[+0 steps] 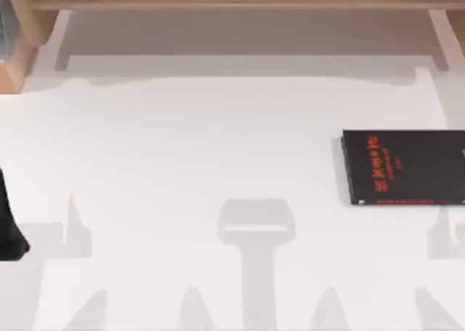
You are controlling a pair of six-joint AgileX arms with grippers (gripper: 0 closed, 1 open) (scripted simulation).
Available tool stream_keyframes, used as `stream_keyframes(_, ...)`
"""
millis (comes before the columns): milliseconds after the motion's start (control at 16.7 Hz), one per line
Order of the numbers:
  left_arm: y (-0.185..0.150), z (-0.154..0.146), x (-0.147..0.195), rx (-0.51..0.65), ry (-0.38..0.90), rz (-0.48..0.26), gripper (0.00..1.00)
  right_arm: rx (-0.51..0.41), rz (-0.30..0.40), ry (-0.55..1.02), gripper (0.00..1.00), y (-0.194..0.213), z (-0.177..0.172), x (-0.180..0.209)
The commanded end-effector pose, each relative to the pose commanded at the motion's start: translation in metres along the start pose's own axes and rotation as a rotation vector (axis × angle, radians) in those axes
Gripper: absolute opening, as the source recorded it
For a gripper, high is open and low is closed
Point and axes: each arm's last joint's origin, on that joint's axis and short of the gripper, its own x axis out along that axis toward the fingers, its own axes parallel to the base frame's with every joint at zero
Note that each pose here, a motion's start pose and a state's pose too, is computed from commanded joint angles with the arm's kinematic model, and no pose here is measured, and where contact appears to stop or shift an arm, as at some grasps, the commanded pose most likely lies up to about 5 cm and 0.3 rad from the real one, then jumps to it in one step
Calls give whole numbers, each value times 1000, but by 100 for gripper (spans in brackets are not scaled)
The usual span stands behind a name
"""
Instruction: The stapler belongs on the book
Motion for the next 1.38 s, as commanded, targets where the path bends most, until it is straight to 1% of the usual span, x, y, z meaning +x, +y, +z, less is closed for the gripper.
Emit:
stream_keyframes(180, 0, 0, 0, 0, 0, 0, 100, 0, 4, 3, 100, 0, 2, 0)
stream_keyframes(360, 0, 0, 0, 0, 0, 0, 100, -4, 24, 49, 100, 1, 18, 1)
stream_keyframes(540, 0, 0, 0, 0, 0, 0, 100, -30, 52, 163, 100, 2, 46, 7)
stream_keyframes(720, 0, 0, 0, 0, 0, 0, 100, -81, 89, 313, 100, 3, 87, 29)
stream_keyframes(900, 0, 0, 0, 0, 0, 0, 100, -147, 119, 454, 100, 1, 135, 67)
stream_keyframes(1080, 0, 0, 0, 0, 0, 0, 100, -210, 140, 606, 100, -6, 172, 123)
stream_keyframes(1200, 0, 0, 0, 0, 0, 0, 100, -245, 150, 720, 100, -15, 183, 166)
stream_keyframes(1380, 0, 0, 0, 0, 0, 0, 100, -282, 164, 910, 100, -39, 178, 232)
